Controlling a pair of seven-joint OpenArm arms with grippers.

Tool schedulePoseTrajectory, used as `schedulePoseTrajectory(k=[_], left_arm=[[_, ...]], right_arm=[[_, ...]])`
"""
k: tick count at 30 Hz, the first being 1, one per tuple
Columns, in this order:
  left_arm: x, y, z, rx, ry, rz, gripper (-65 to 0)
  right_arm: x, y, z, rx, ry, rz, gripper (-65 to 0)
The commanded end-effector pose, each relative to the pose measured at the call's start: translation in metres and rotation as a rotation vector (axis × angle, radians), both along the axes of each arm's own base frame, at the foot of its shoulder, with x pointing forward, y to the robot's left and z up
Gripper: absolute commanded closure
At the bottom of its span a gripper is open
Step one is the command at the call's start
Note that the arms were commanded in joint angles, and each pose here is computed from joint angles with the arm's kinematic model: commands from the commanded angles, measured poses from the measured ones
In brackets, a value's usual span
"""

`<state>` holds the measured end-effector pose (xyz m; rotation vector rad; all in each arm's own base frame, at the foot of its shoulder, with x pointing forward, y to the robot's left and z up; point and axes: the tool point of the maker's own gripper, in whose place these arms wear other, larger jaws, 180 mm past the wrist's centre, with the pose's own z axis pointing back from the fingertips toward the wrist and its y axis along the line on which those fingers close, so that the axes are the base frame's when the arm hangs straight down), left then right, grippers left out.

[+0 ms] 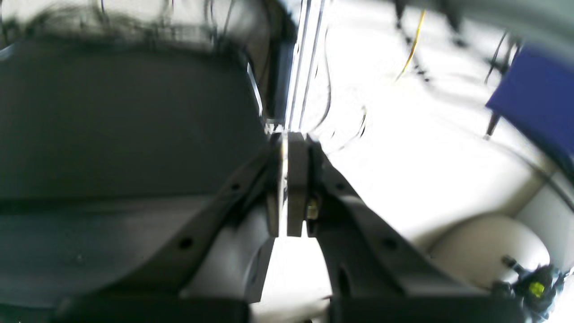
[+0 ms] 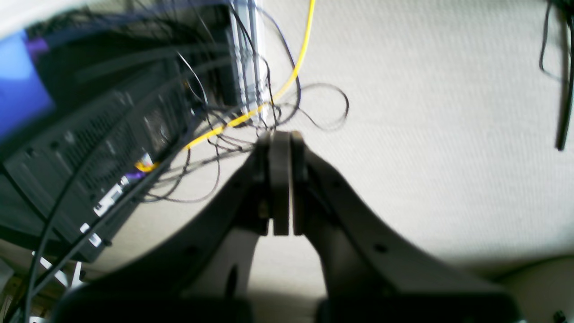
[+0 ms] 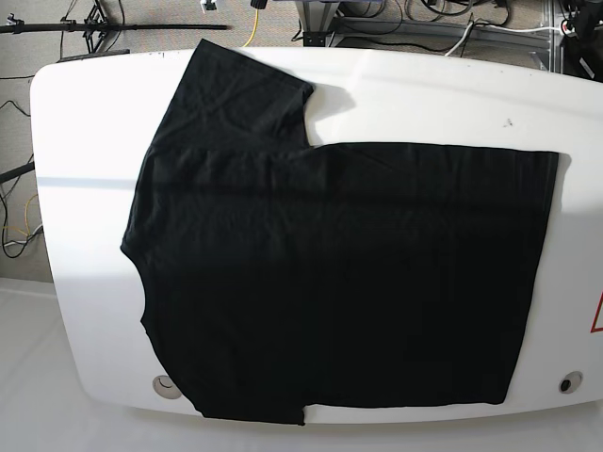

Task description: Fold the T-shirt properly

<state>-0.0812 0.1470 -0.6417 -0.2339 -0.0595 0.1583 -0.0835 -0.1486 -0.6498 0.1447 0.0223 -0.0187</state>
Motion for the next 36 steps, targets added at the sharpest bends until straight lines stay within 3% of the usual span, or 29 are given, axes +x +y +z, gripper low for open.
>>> schedulePoseTrajectory(k=[1,18,30,36], left_arm=[[0.010,0.004,0.002,0.003,-0.035,0.026,-0.7],[-0.005,0.049,0.025,0.111,-0.102,0.002,-1.3],[-0.017,0.057,0.057,0.081,-0.173,-0.034,-1.9],[-0.032,0.075,0.077,0.103,-0.179,-0.031,-1.0]], right_arm=[[0.012,0.001,0.000,0.007,-0.029,-0.005,0.0],[0.017,0.005,0.017,0.025,-0.142,0.005,0.0],[0.002,-0.002,0.048,0.027,-0.218,-0.012,0.0],[0.001,-0.008,0.070,0.028,-0.264,0.050,0.0]])
